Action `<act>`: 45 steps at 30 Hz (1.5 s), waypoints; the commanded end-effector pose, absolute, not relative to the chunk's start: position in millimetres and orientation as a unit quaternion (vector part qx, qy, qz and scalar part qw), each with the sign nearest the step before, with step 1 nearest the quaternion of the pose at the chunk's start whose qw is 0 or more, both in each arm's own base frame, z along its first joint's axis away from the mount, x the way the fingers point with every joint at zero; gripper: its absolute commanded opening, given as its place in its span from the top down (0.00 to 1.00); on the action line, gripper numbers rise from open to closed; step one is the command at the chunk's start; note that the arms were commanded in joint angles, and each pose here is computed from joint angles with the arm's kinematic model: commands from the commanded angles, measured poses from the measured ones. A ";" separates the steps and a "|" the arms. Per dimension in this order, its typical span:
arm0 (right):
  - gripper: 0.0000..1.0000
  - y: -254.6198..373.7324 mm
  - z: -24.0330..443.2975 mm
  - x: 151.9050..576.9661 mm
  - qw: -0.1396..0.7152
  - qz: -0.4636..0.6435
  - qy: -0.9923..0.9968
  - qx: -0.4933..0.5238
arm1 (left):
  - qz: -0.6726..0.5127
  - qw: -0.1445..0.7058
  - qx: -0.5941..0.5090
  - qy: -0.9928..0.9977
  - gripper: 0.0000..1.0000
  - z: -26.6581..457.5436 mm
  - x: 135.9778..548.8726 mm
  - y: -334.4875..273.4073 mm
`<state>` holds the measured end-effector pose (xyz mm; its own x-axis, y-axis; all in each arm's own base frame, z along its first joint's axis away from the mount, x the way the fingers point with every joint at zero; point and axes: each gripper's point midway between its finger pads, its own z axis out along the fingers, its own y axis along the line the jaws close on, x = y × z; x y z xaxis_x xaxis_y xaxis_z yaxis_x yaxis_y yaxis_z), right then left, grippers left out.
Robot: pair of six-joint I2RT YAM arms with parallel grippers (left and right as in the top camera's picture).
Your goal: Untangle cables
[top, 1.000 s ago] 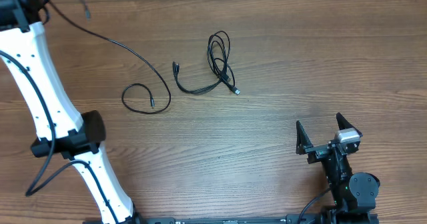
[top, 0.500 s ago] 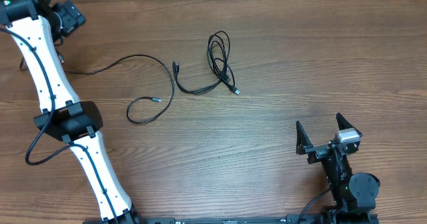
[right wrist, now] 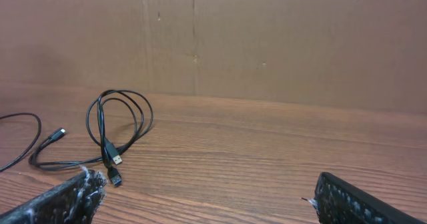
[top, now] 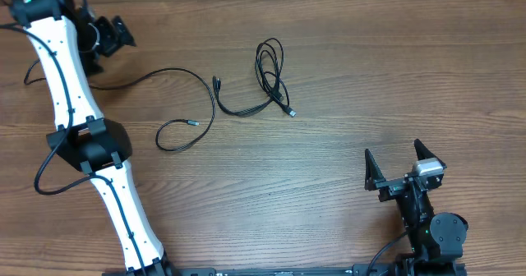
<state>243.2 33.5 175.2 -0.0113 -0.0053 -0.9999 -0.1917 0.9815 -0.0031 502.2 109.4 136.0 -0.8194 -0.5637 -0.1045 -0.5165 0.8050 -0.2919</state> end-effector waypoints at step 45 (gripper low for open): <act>0.00 33.1 173.1 243.5 0.701 0.065 0.707 -0.069 | 0.005 0.050 -0.363 0.930 0.48 8.5 521.1 55.0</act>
<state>243.2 33.6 175.2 -0.0118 -0.0046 -0.9999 -0.1920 0.9814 -0.0022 522.3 44.6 5.7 -0.7392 -0.6698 -0.0697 -0.6676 0.7425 -0.0545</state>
